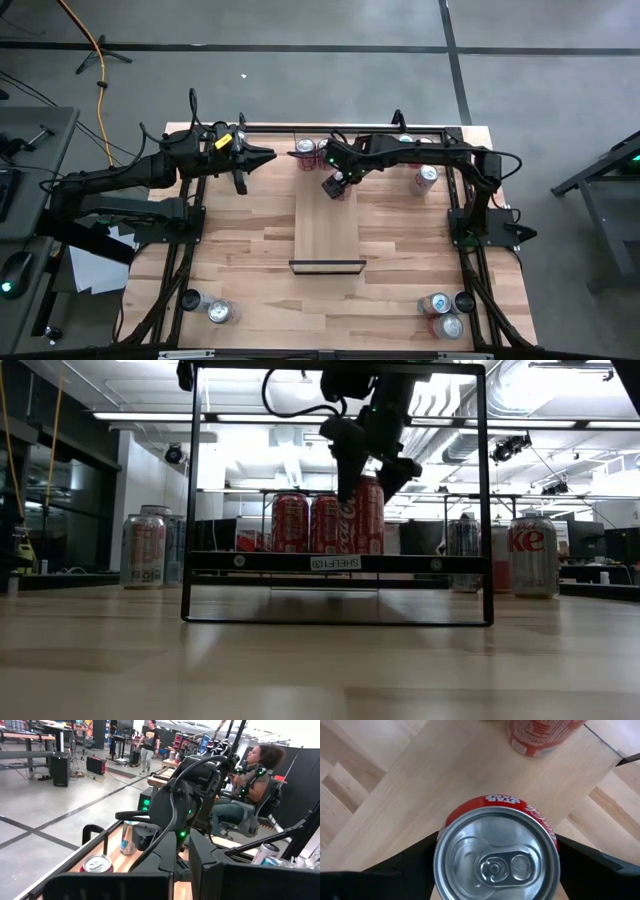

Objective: Place canned beverage on shelf
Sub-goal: Put the red soda can on the shelf aligned with the other red soda cans

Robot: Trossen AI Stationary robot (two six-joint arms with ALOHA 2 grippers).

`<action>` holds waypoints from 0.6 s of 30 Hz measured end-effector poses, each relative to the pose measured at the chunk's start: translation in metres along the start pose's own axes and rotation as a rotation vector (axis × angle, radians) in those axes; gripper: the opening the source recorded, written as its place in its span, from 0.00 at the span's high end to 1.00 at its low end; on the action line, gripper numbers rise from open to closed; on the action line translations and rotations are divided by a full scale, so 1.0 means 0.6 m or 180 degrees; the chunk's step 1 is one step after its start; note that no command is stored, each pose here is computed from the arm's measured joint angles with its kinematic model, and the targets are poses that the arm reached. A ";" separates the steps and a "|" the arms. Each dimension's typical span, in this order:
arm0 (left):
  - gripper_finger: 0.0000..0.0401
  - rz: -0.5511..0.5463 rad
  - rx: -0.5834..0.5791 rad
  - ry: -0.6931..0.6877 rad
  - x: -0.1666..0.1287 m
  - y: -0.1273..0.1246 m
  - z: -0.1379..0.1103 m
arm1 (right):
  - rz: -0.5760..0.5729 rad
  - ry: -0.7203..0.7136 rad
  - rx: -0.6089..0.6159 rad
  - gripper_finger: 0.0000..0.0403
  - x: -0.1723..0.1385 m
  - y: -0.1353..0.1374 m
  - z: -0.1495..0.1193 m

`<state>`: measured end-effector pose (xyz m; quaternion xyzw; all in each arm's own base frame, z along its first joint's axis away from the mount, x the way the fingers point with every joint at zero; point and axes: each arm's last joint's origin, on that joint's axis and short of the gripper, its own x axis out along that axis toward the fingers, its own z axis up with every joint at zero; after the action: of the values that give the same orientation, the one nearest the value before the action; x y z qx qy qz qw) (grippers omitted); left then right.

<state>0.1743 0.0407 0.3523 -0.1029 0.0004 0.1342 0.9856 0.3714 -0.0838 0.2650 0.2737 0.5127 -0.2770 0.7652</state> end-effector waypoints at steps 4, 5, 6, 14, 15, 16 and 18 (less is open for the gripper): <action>1.00 0.0001 0.0000 0.0004 0.000 0.000 0.000 | 0.0005 -0.0031 -0.0011 0.17 -0.006 -0.003 0.002; 1.00 0.0001 0.0001 0.0004 0.000 0.000 0.000 | 0.0020 -0.0059 -0.0009 0.17 -0.009 -0.004 0.003; 1.00 0.0001 0.0001 0.0004 0.000 0.000 0.000 | 0.0030 -0.0081 -0.0027 0.17 -0.013 -0.004 0.003; 1.00 0.0001 0.0000 0.0007 0.000 0.000 0.000 | -0.0001 -0.0488 -0.0122 0.17 -0.070 -0.020 0.008; 1.00 0.0001 0.0000 0.0007 0.000 0.000 0.000 | 0.0013 -0.0538 -0.0133 0.17 -0.078 -0.023 0.009; 1.00 0.0001 0.0000 0.0007 0.000 0.000 0.000 | 0.0035 -0.0592 -0.0161 0.17 -0.086 -0.025 0.009; 1.00 0.0002 0.0000 0.0008 0.000 0.000 0.000 | 0.0066 -0.0672 -0.0230 0.17 -0.105 -0.028 0.006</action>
<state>0.1743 0.0407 0.3520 -0.1030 0.0017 0.1344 0.9856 0.3414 -0.0891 0.3230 0.2206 0.4361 -0.2777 0.8271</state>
